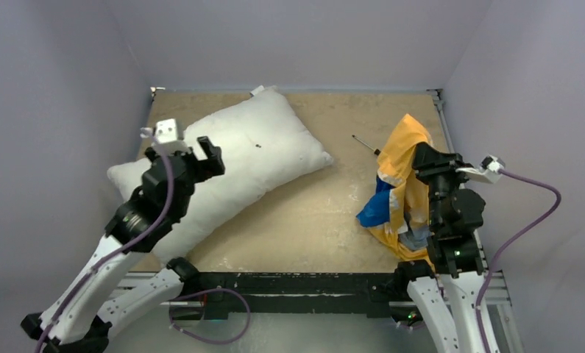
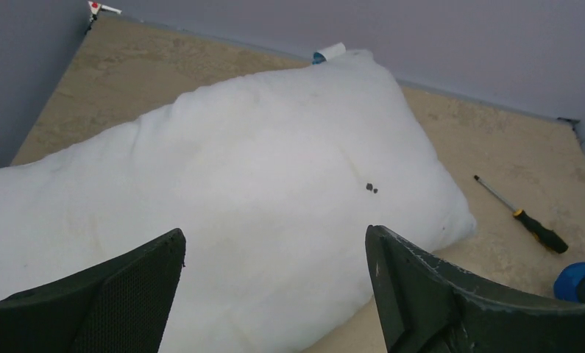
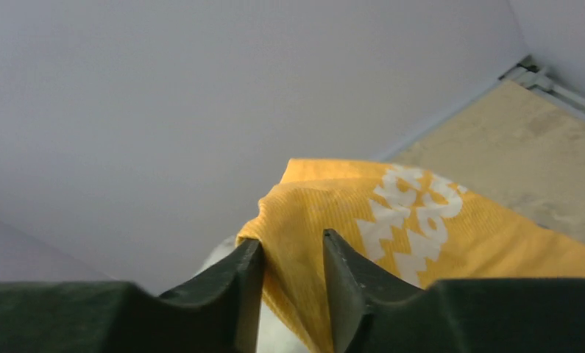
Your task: Remove the pillowcase from the pillow
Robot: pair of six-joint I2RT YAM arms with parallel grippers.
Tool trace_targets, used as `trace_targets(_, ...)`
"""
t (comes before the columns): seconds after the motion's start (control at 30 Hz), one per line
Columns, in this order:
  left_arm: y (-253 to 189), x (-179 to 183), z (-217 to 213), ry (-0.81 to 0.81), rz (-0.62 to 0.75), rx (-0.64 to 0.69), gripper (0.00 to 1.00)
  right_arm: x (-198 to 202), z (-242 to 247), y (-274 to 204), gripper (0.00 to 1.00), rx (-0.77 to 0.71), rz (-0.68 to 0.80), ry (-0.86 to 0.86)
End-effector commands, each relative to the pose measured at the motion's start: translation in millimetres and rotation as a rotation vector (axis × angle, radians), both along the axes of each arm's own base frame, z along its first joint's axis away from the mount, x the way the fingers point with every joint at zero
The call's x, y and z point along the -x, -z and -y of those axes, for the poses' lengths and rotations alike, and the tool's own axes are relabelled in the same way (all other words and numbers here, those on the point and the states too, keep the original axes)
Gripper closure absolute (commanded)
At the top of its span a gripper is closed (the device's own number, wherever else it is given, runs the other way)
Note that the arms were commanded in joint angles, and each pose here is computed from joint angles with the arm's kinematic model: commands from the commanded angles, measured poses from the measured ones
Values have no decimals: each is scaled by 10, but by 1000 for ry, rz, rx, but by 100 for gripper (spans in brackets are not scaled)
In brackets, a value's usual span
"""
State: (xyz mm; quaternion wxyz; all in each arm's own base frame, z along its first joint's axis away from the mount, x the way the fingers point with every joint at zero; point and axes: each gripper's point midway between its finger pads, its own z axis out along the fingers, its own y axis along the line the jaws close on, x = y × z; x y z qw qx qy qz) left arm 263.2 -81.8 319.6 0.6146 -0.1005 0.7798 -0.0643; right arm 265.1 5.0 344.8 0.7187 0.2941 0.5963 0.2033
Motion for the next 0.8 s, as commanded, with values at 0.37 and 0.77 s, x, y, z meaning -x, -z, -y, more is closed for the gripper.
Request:
trace_targets(0.37,-820,1097,-1055,-100,231,58,7,1260,217,-1484,1,66,385,56)
trace_targets(0.77,-979,1518,-1399,-114,371,128,5,2127,331,-1886,1,214,595,122)
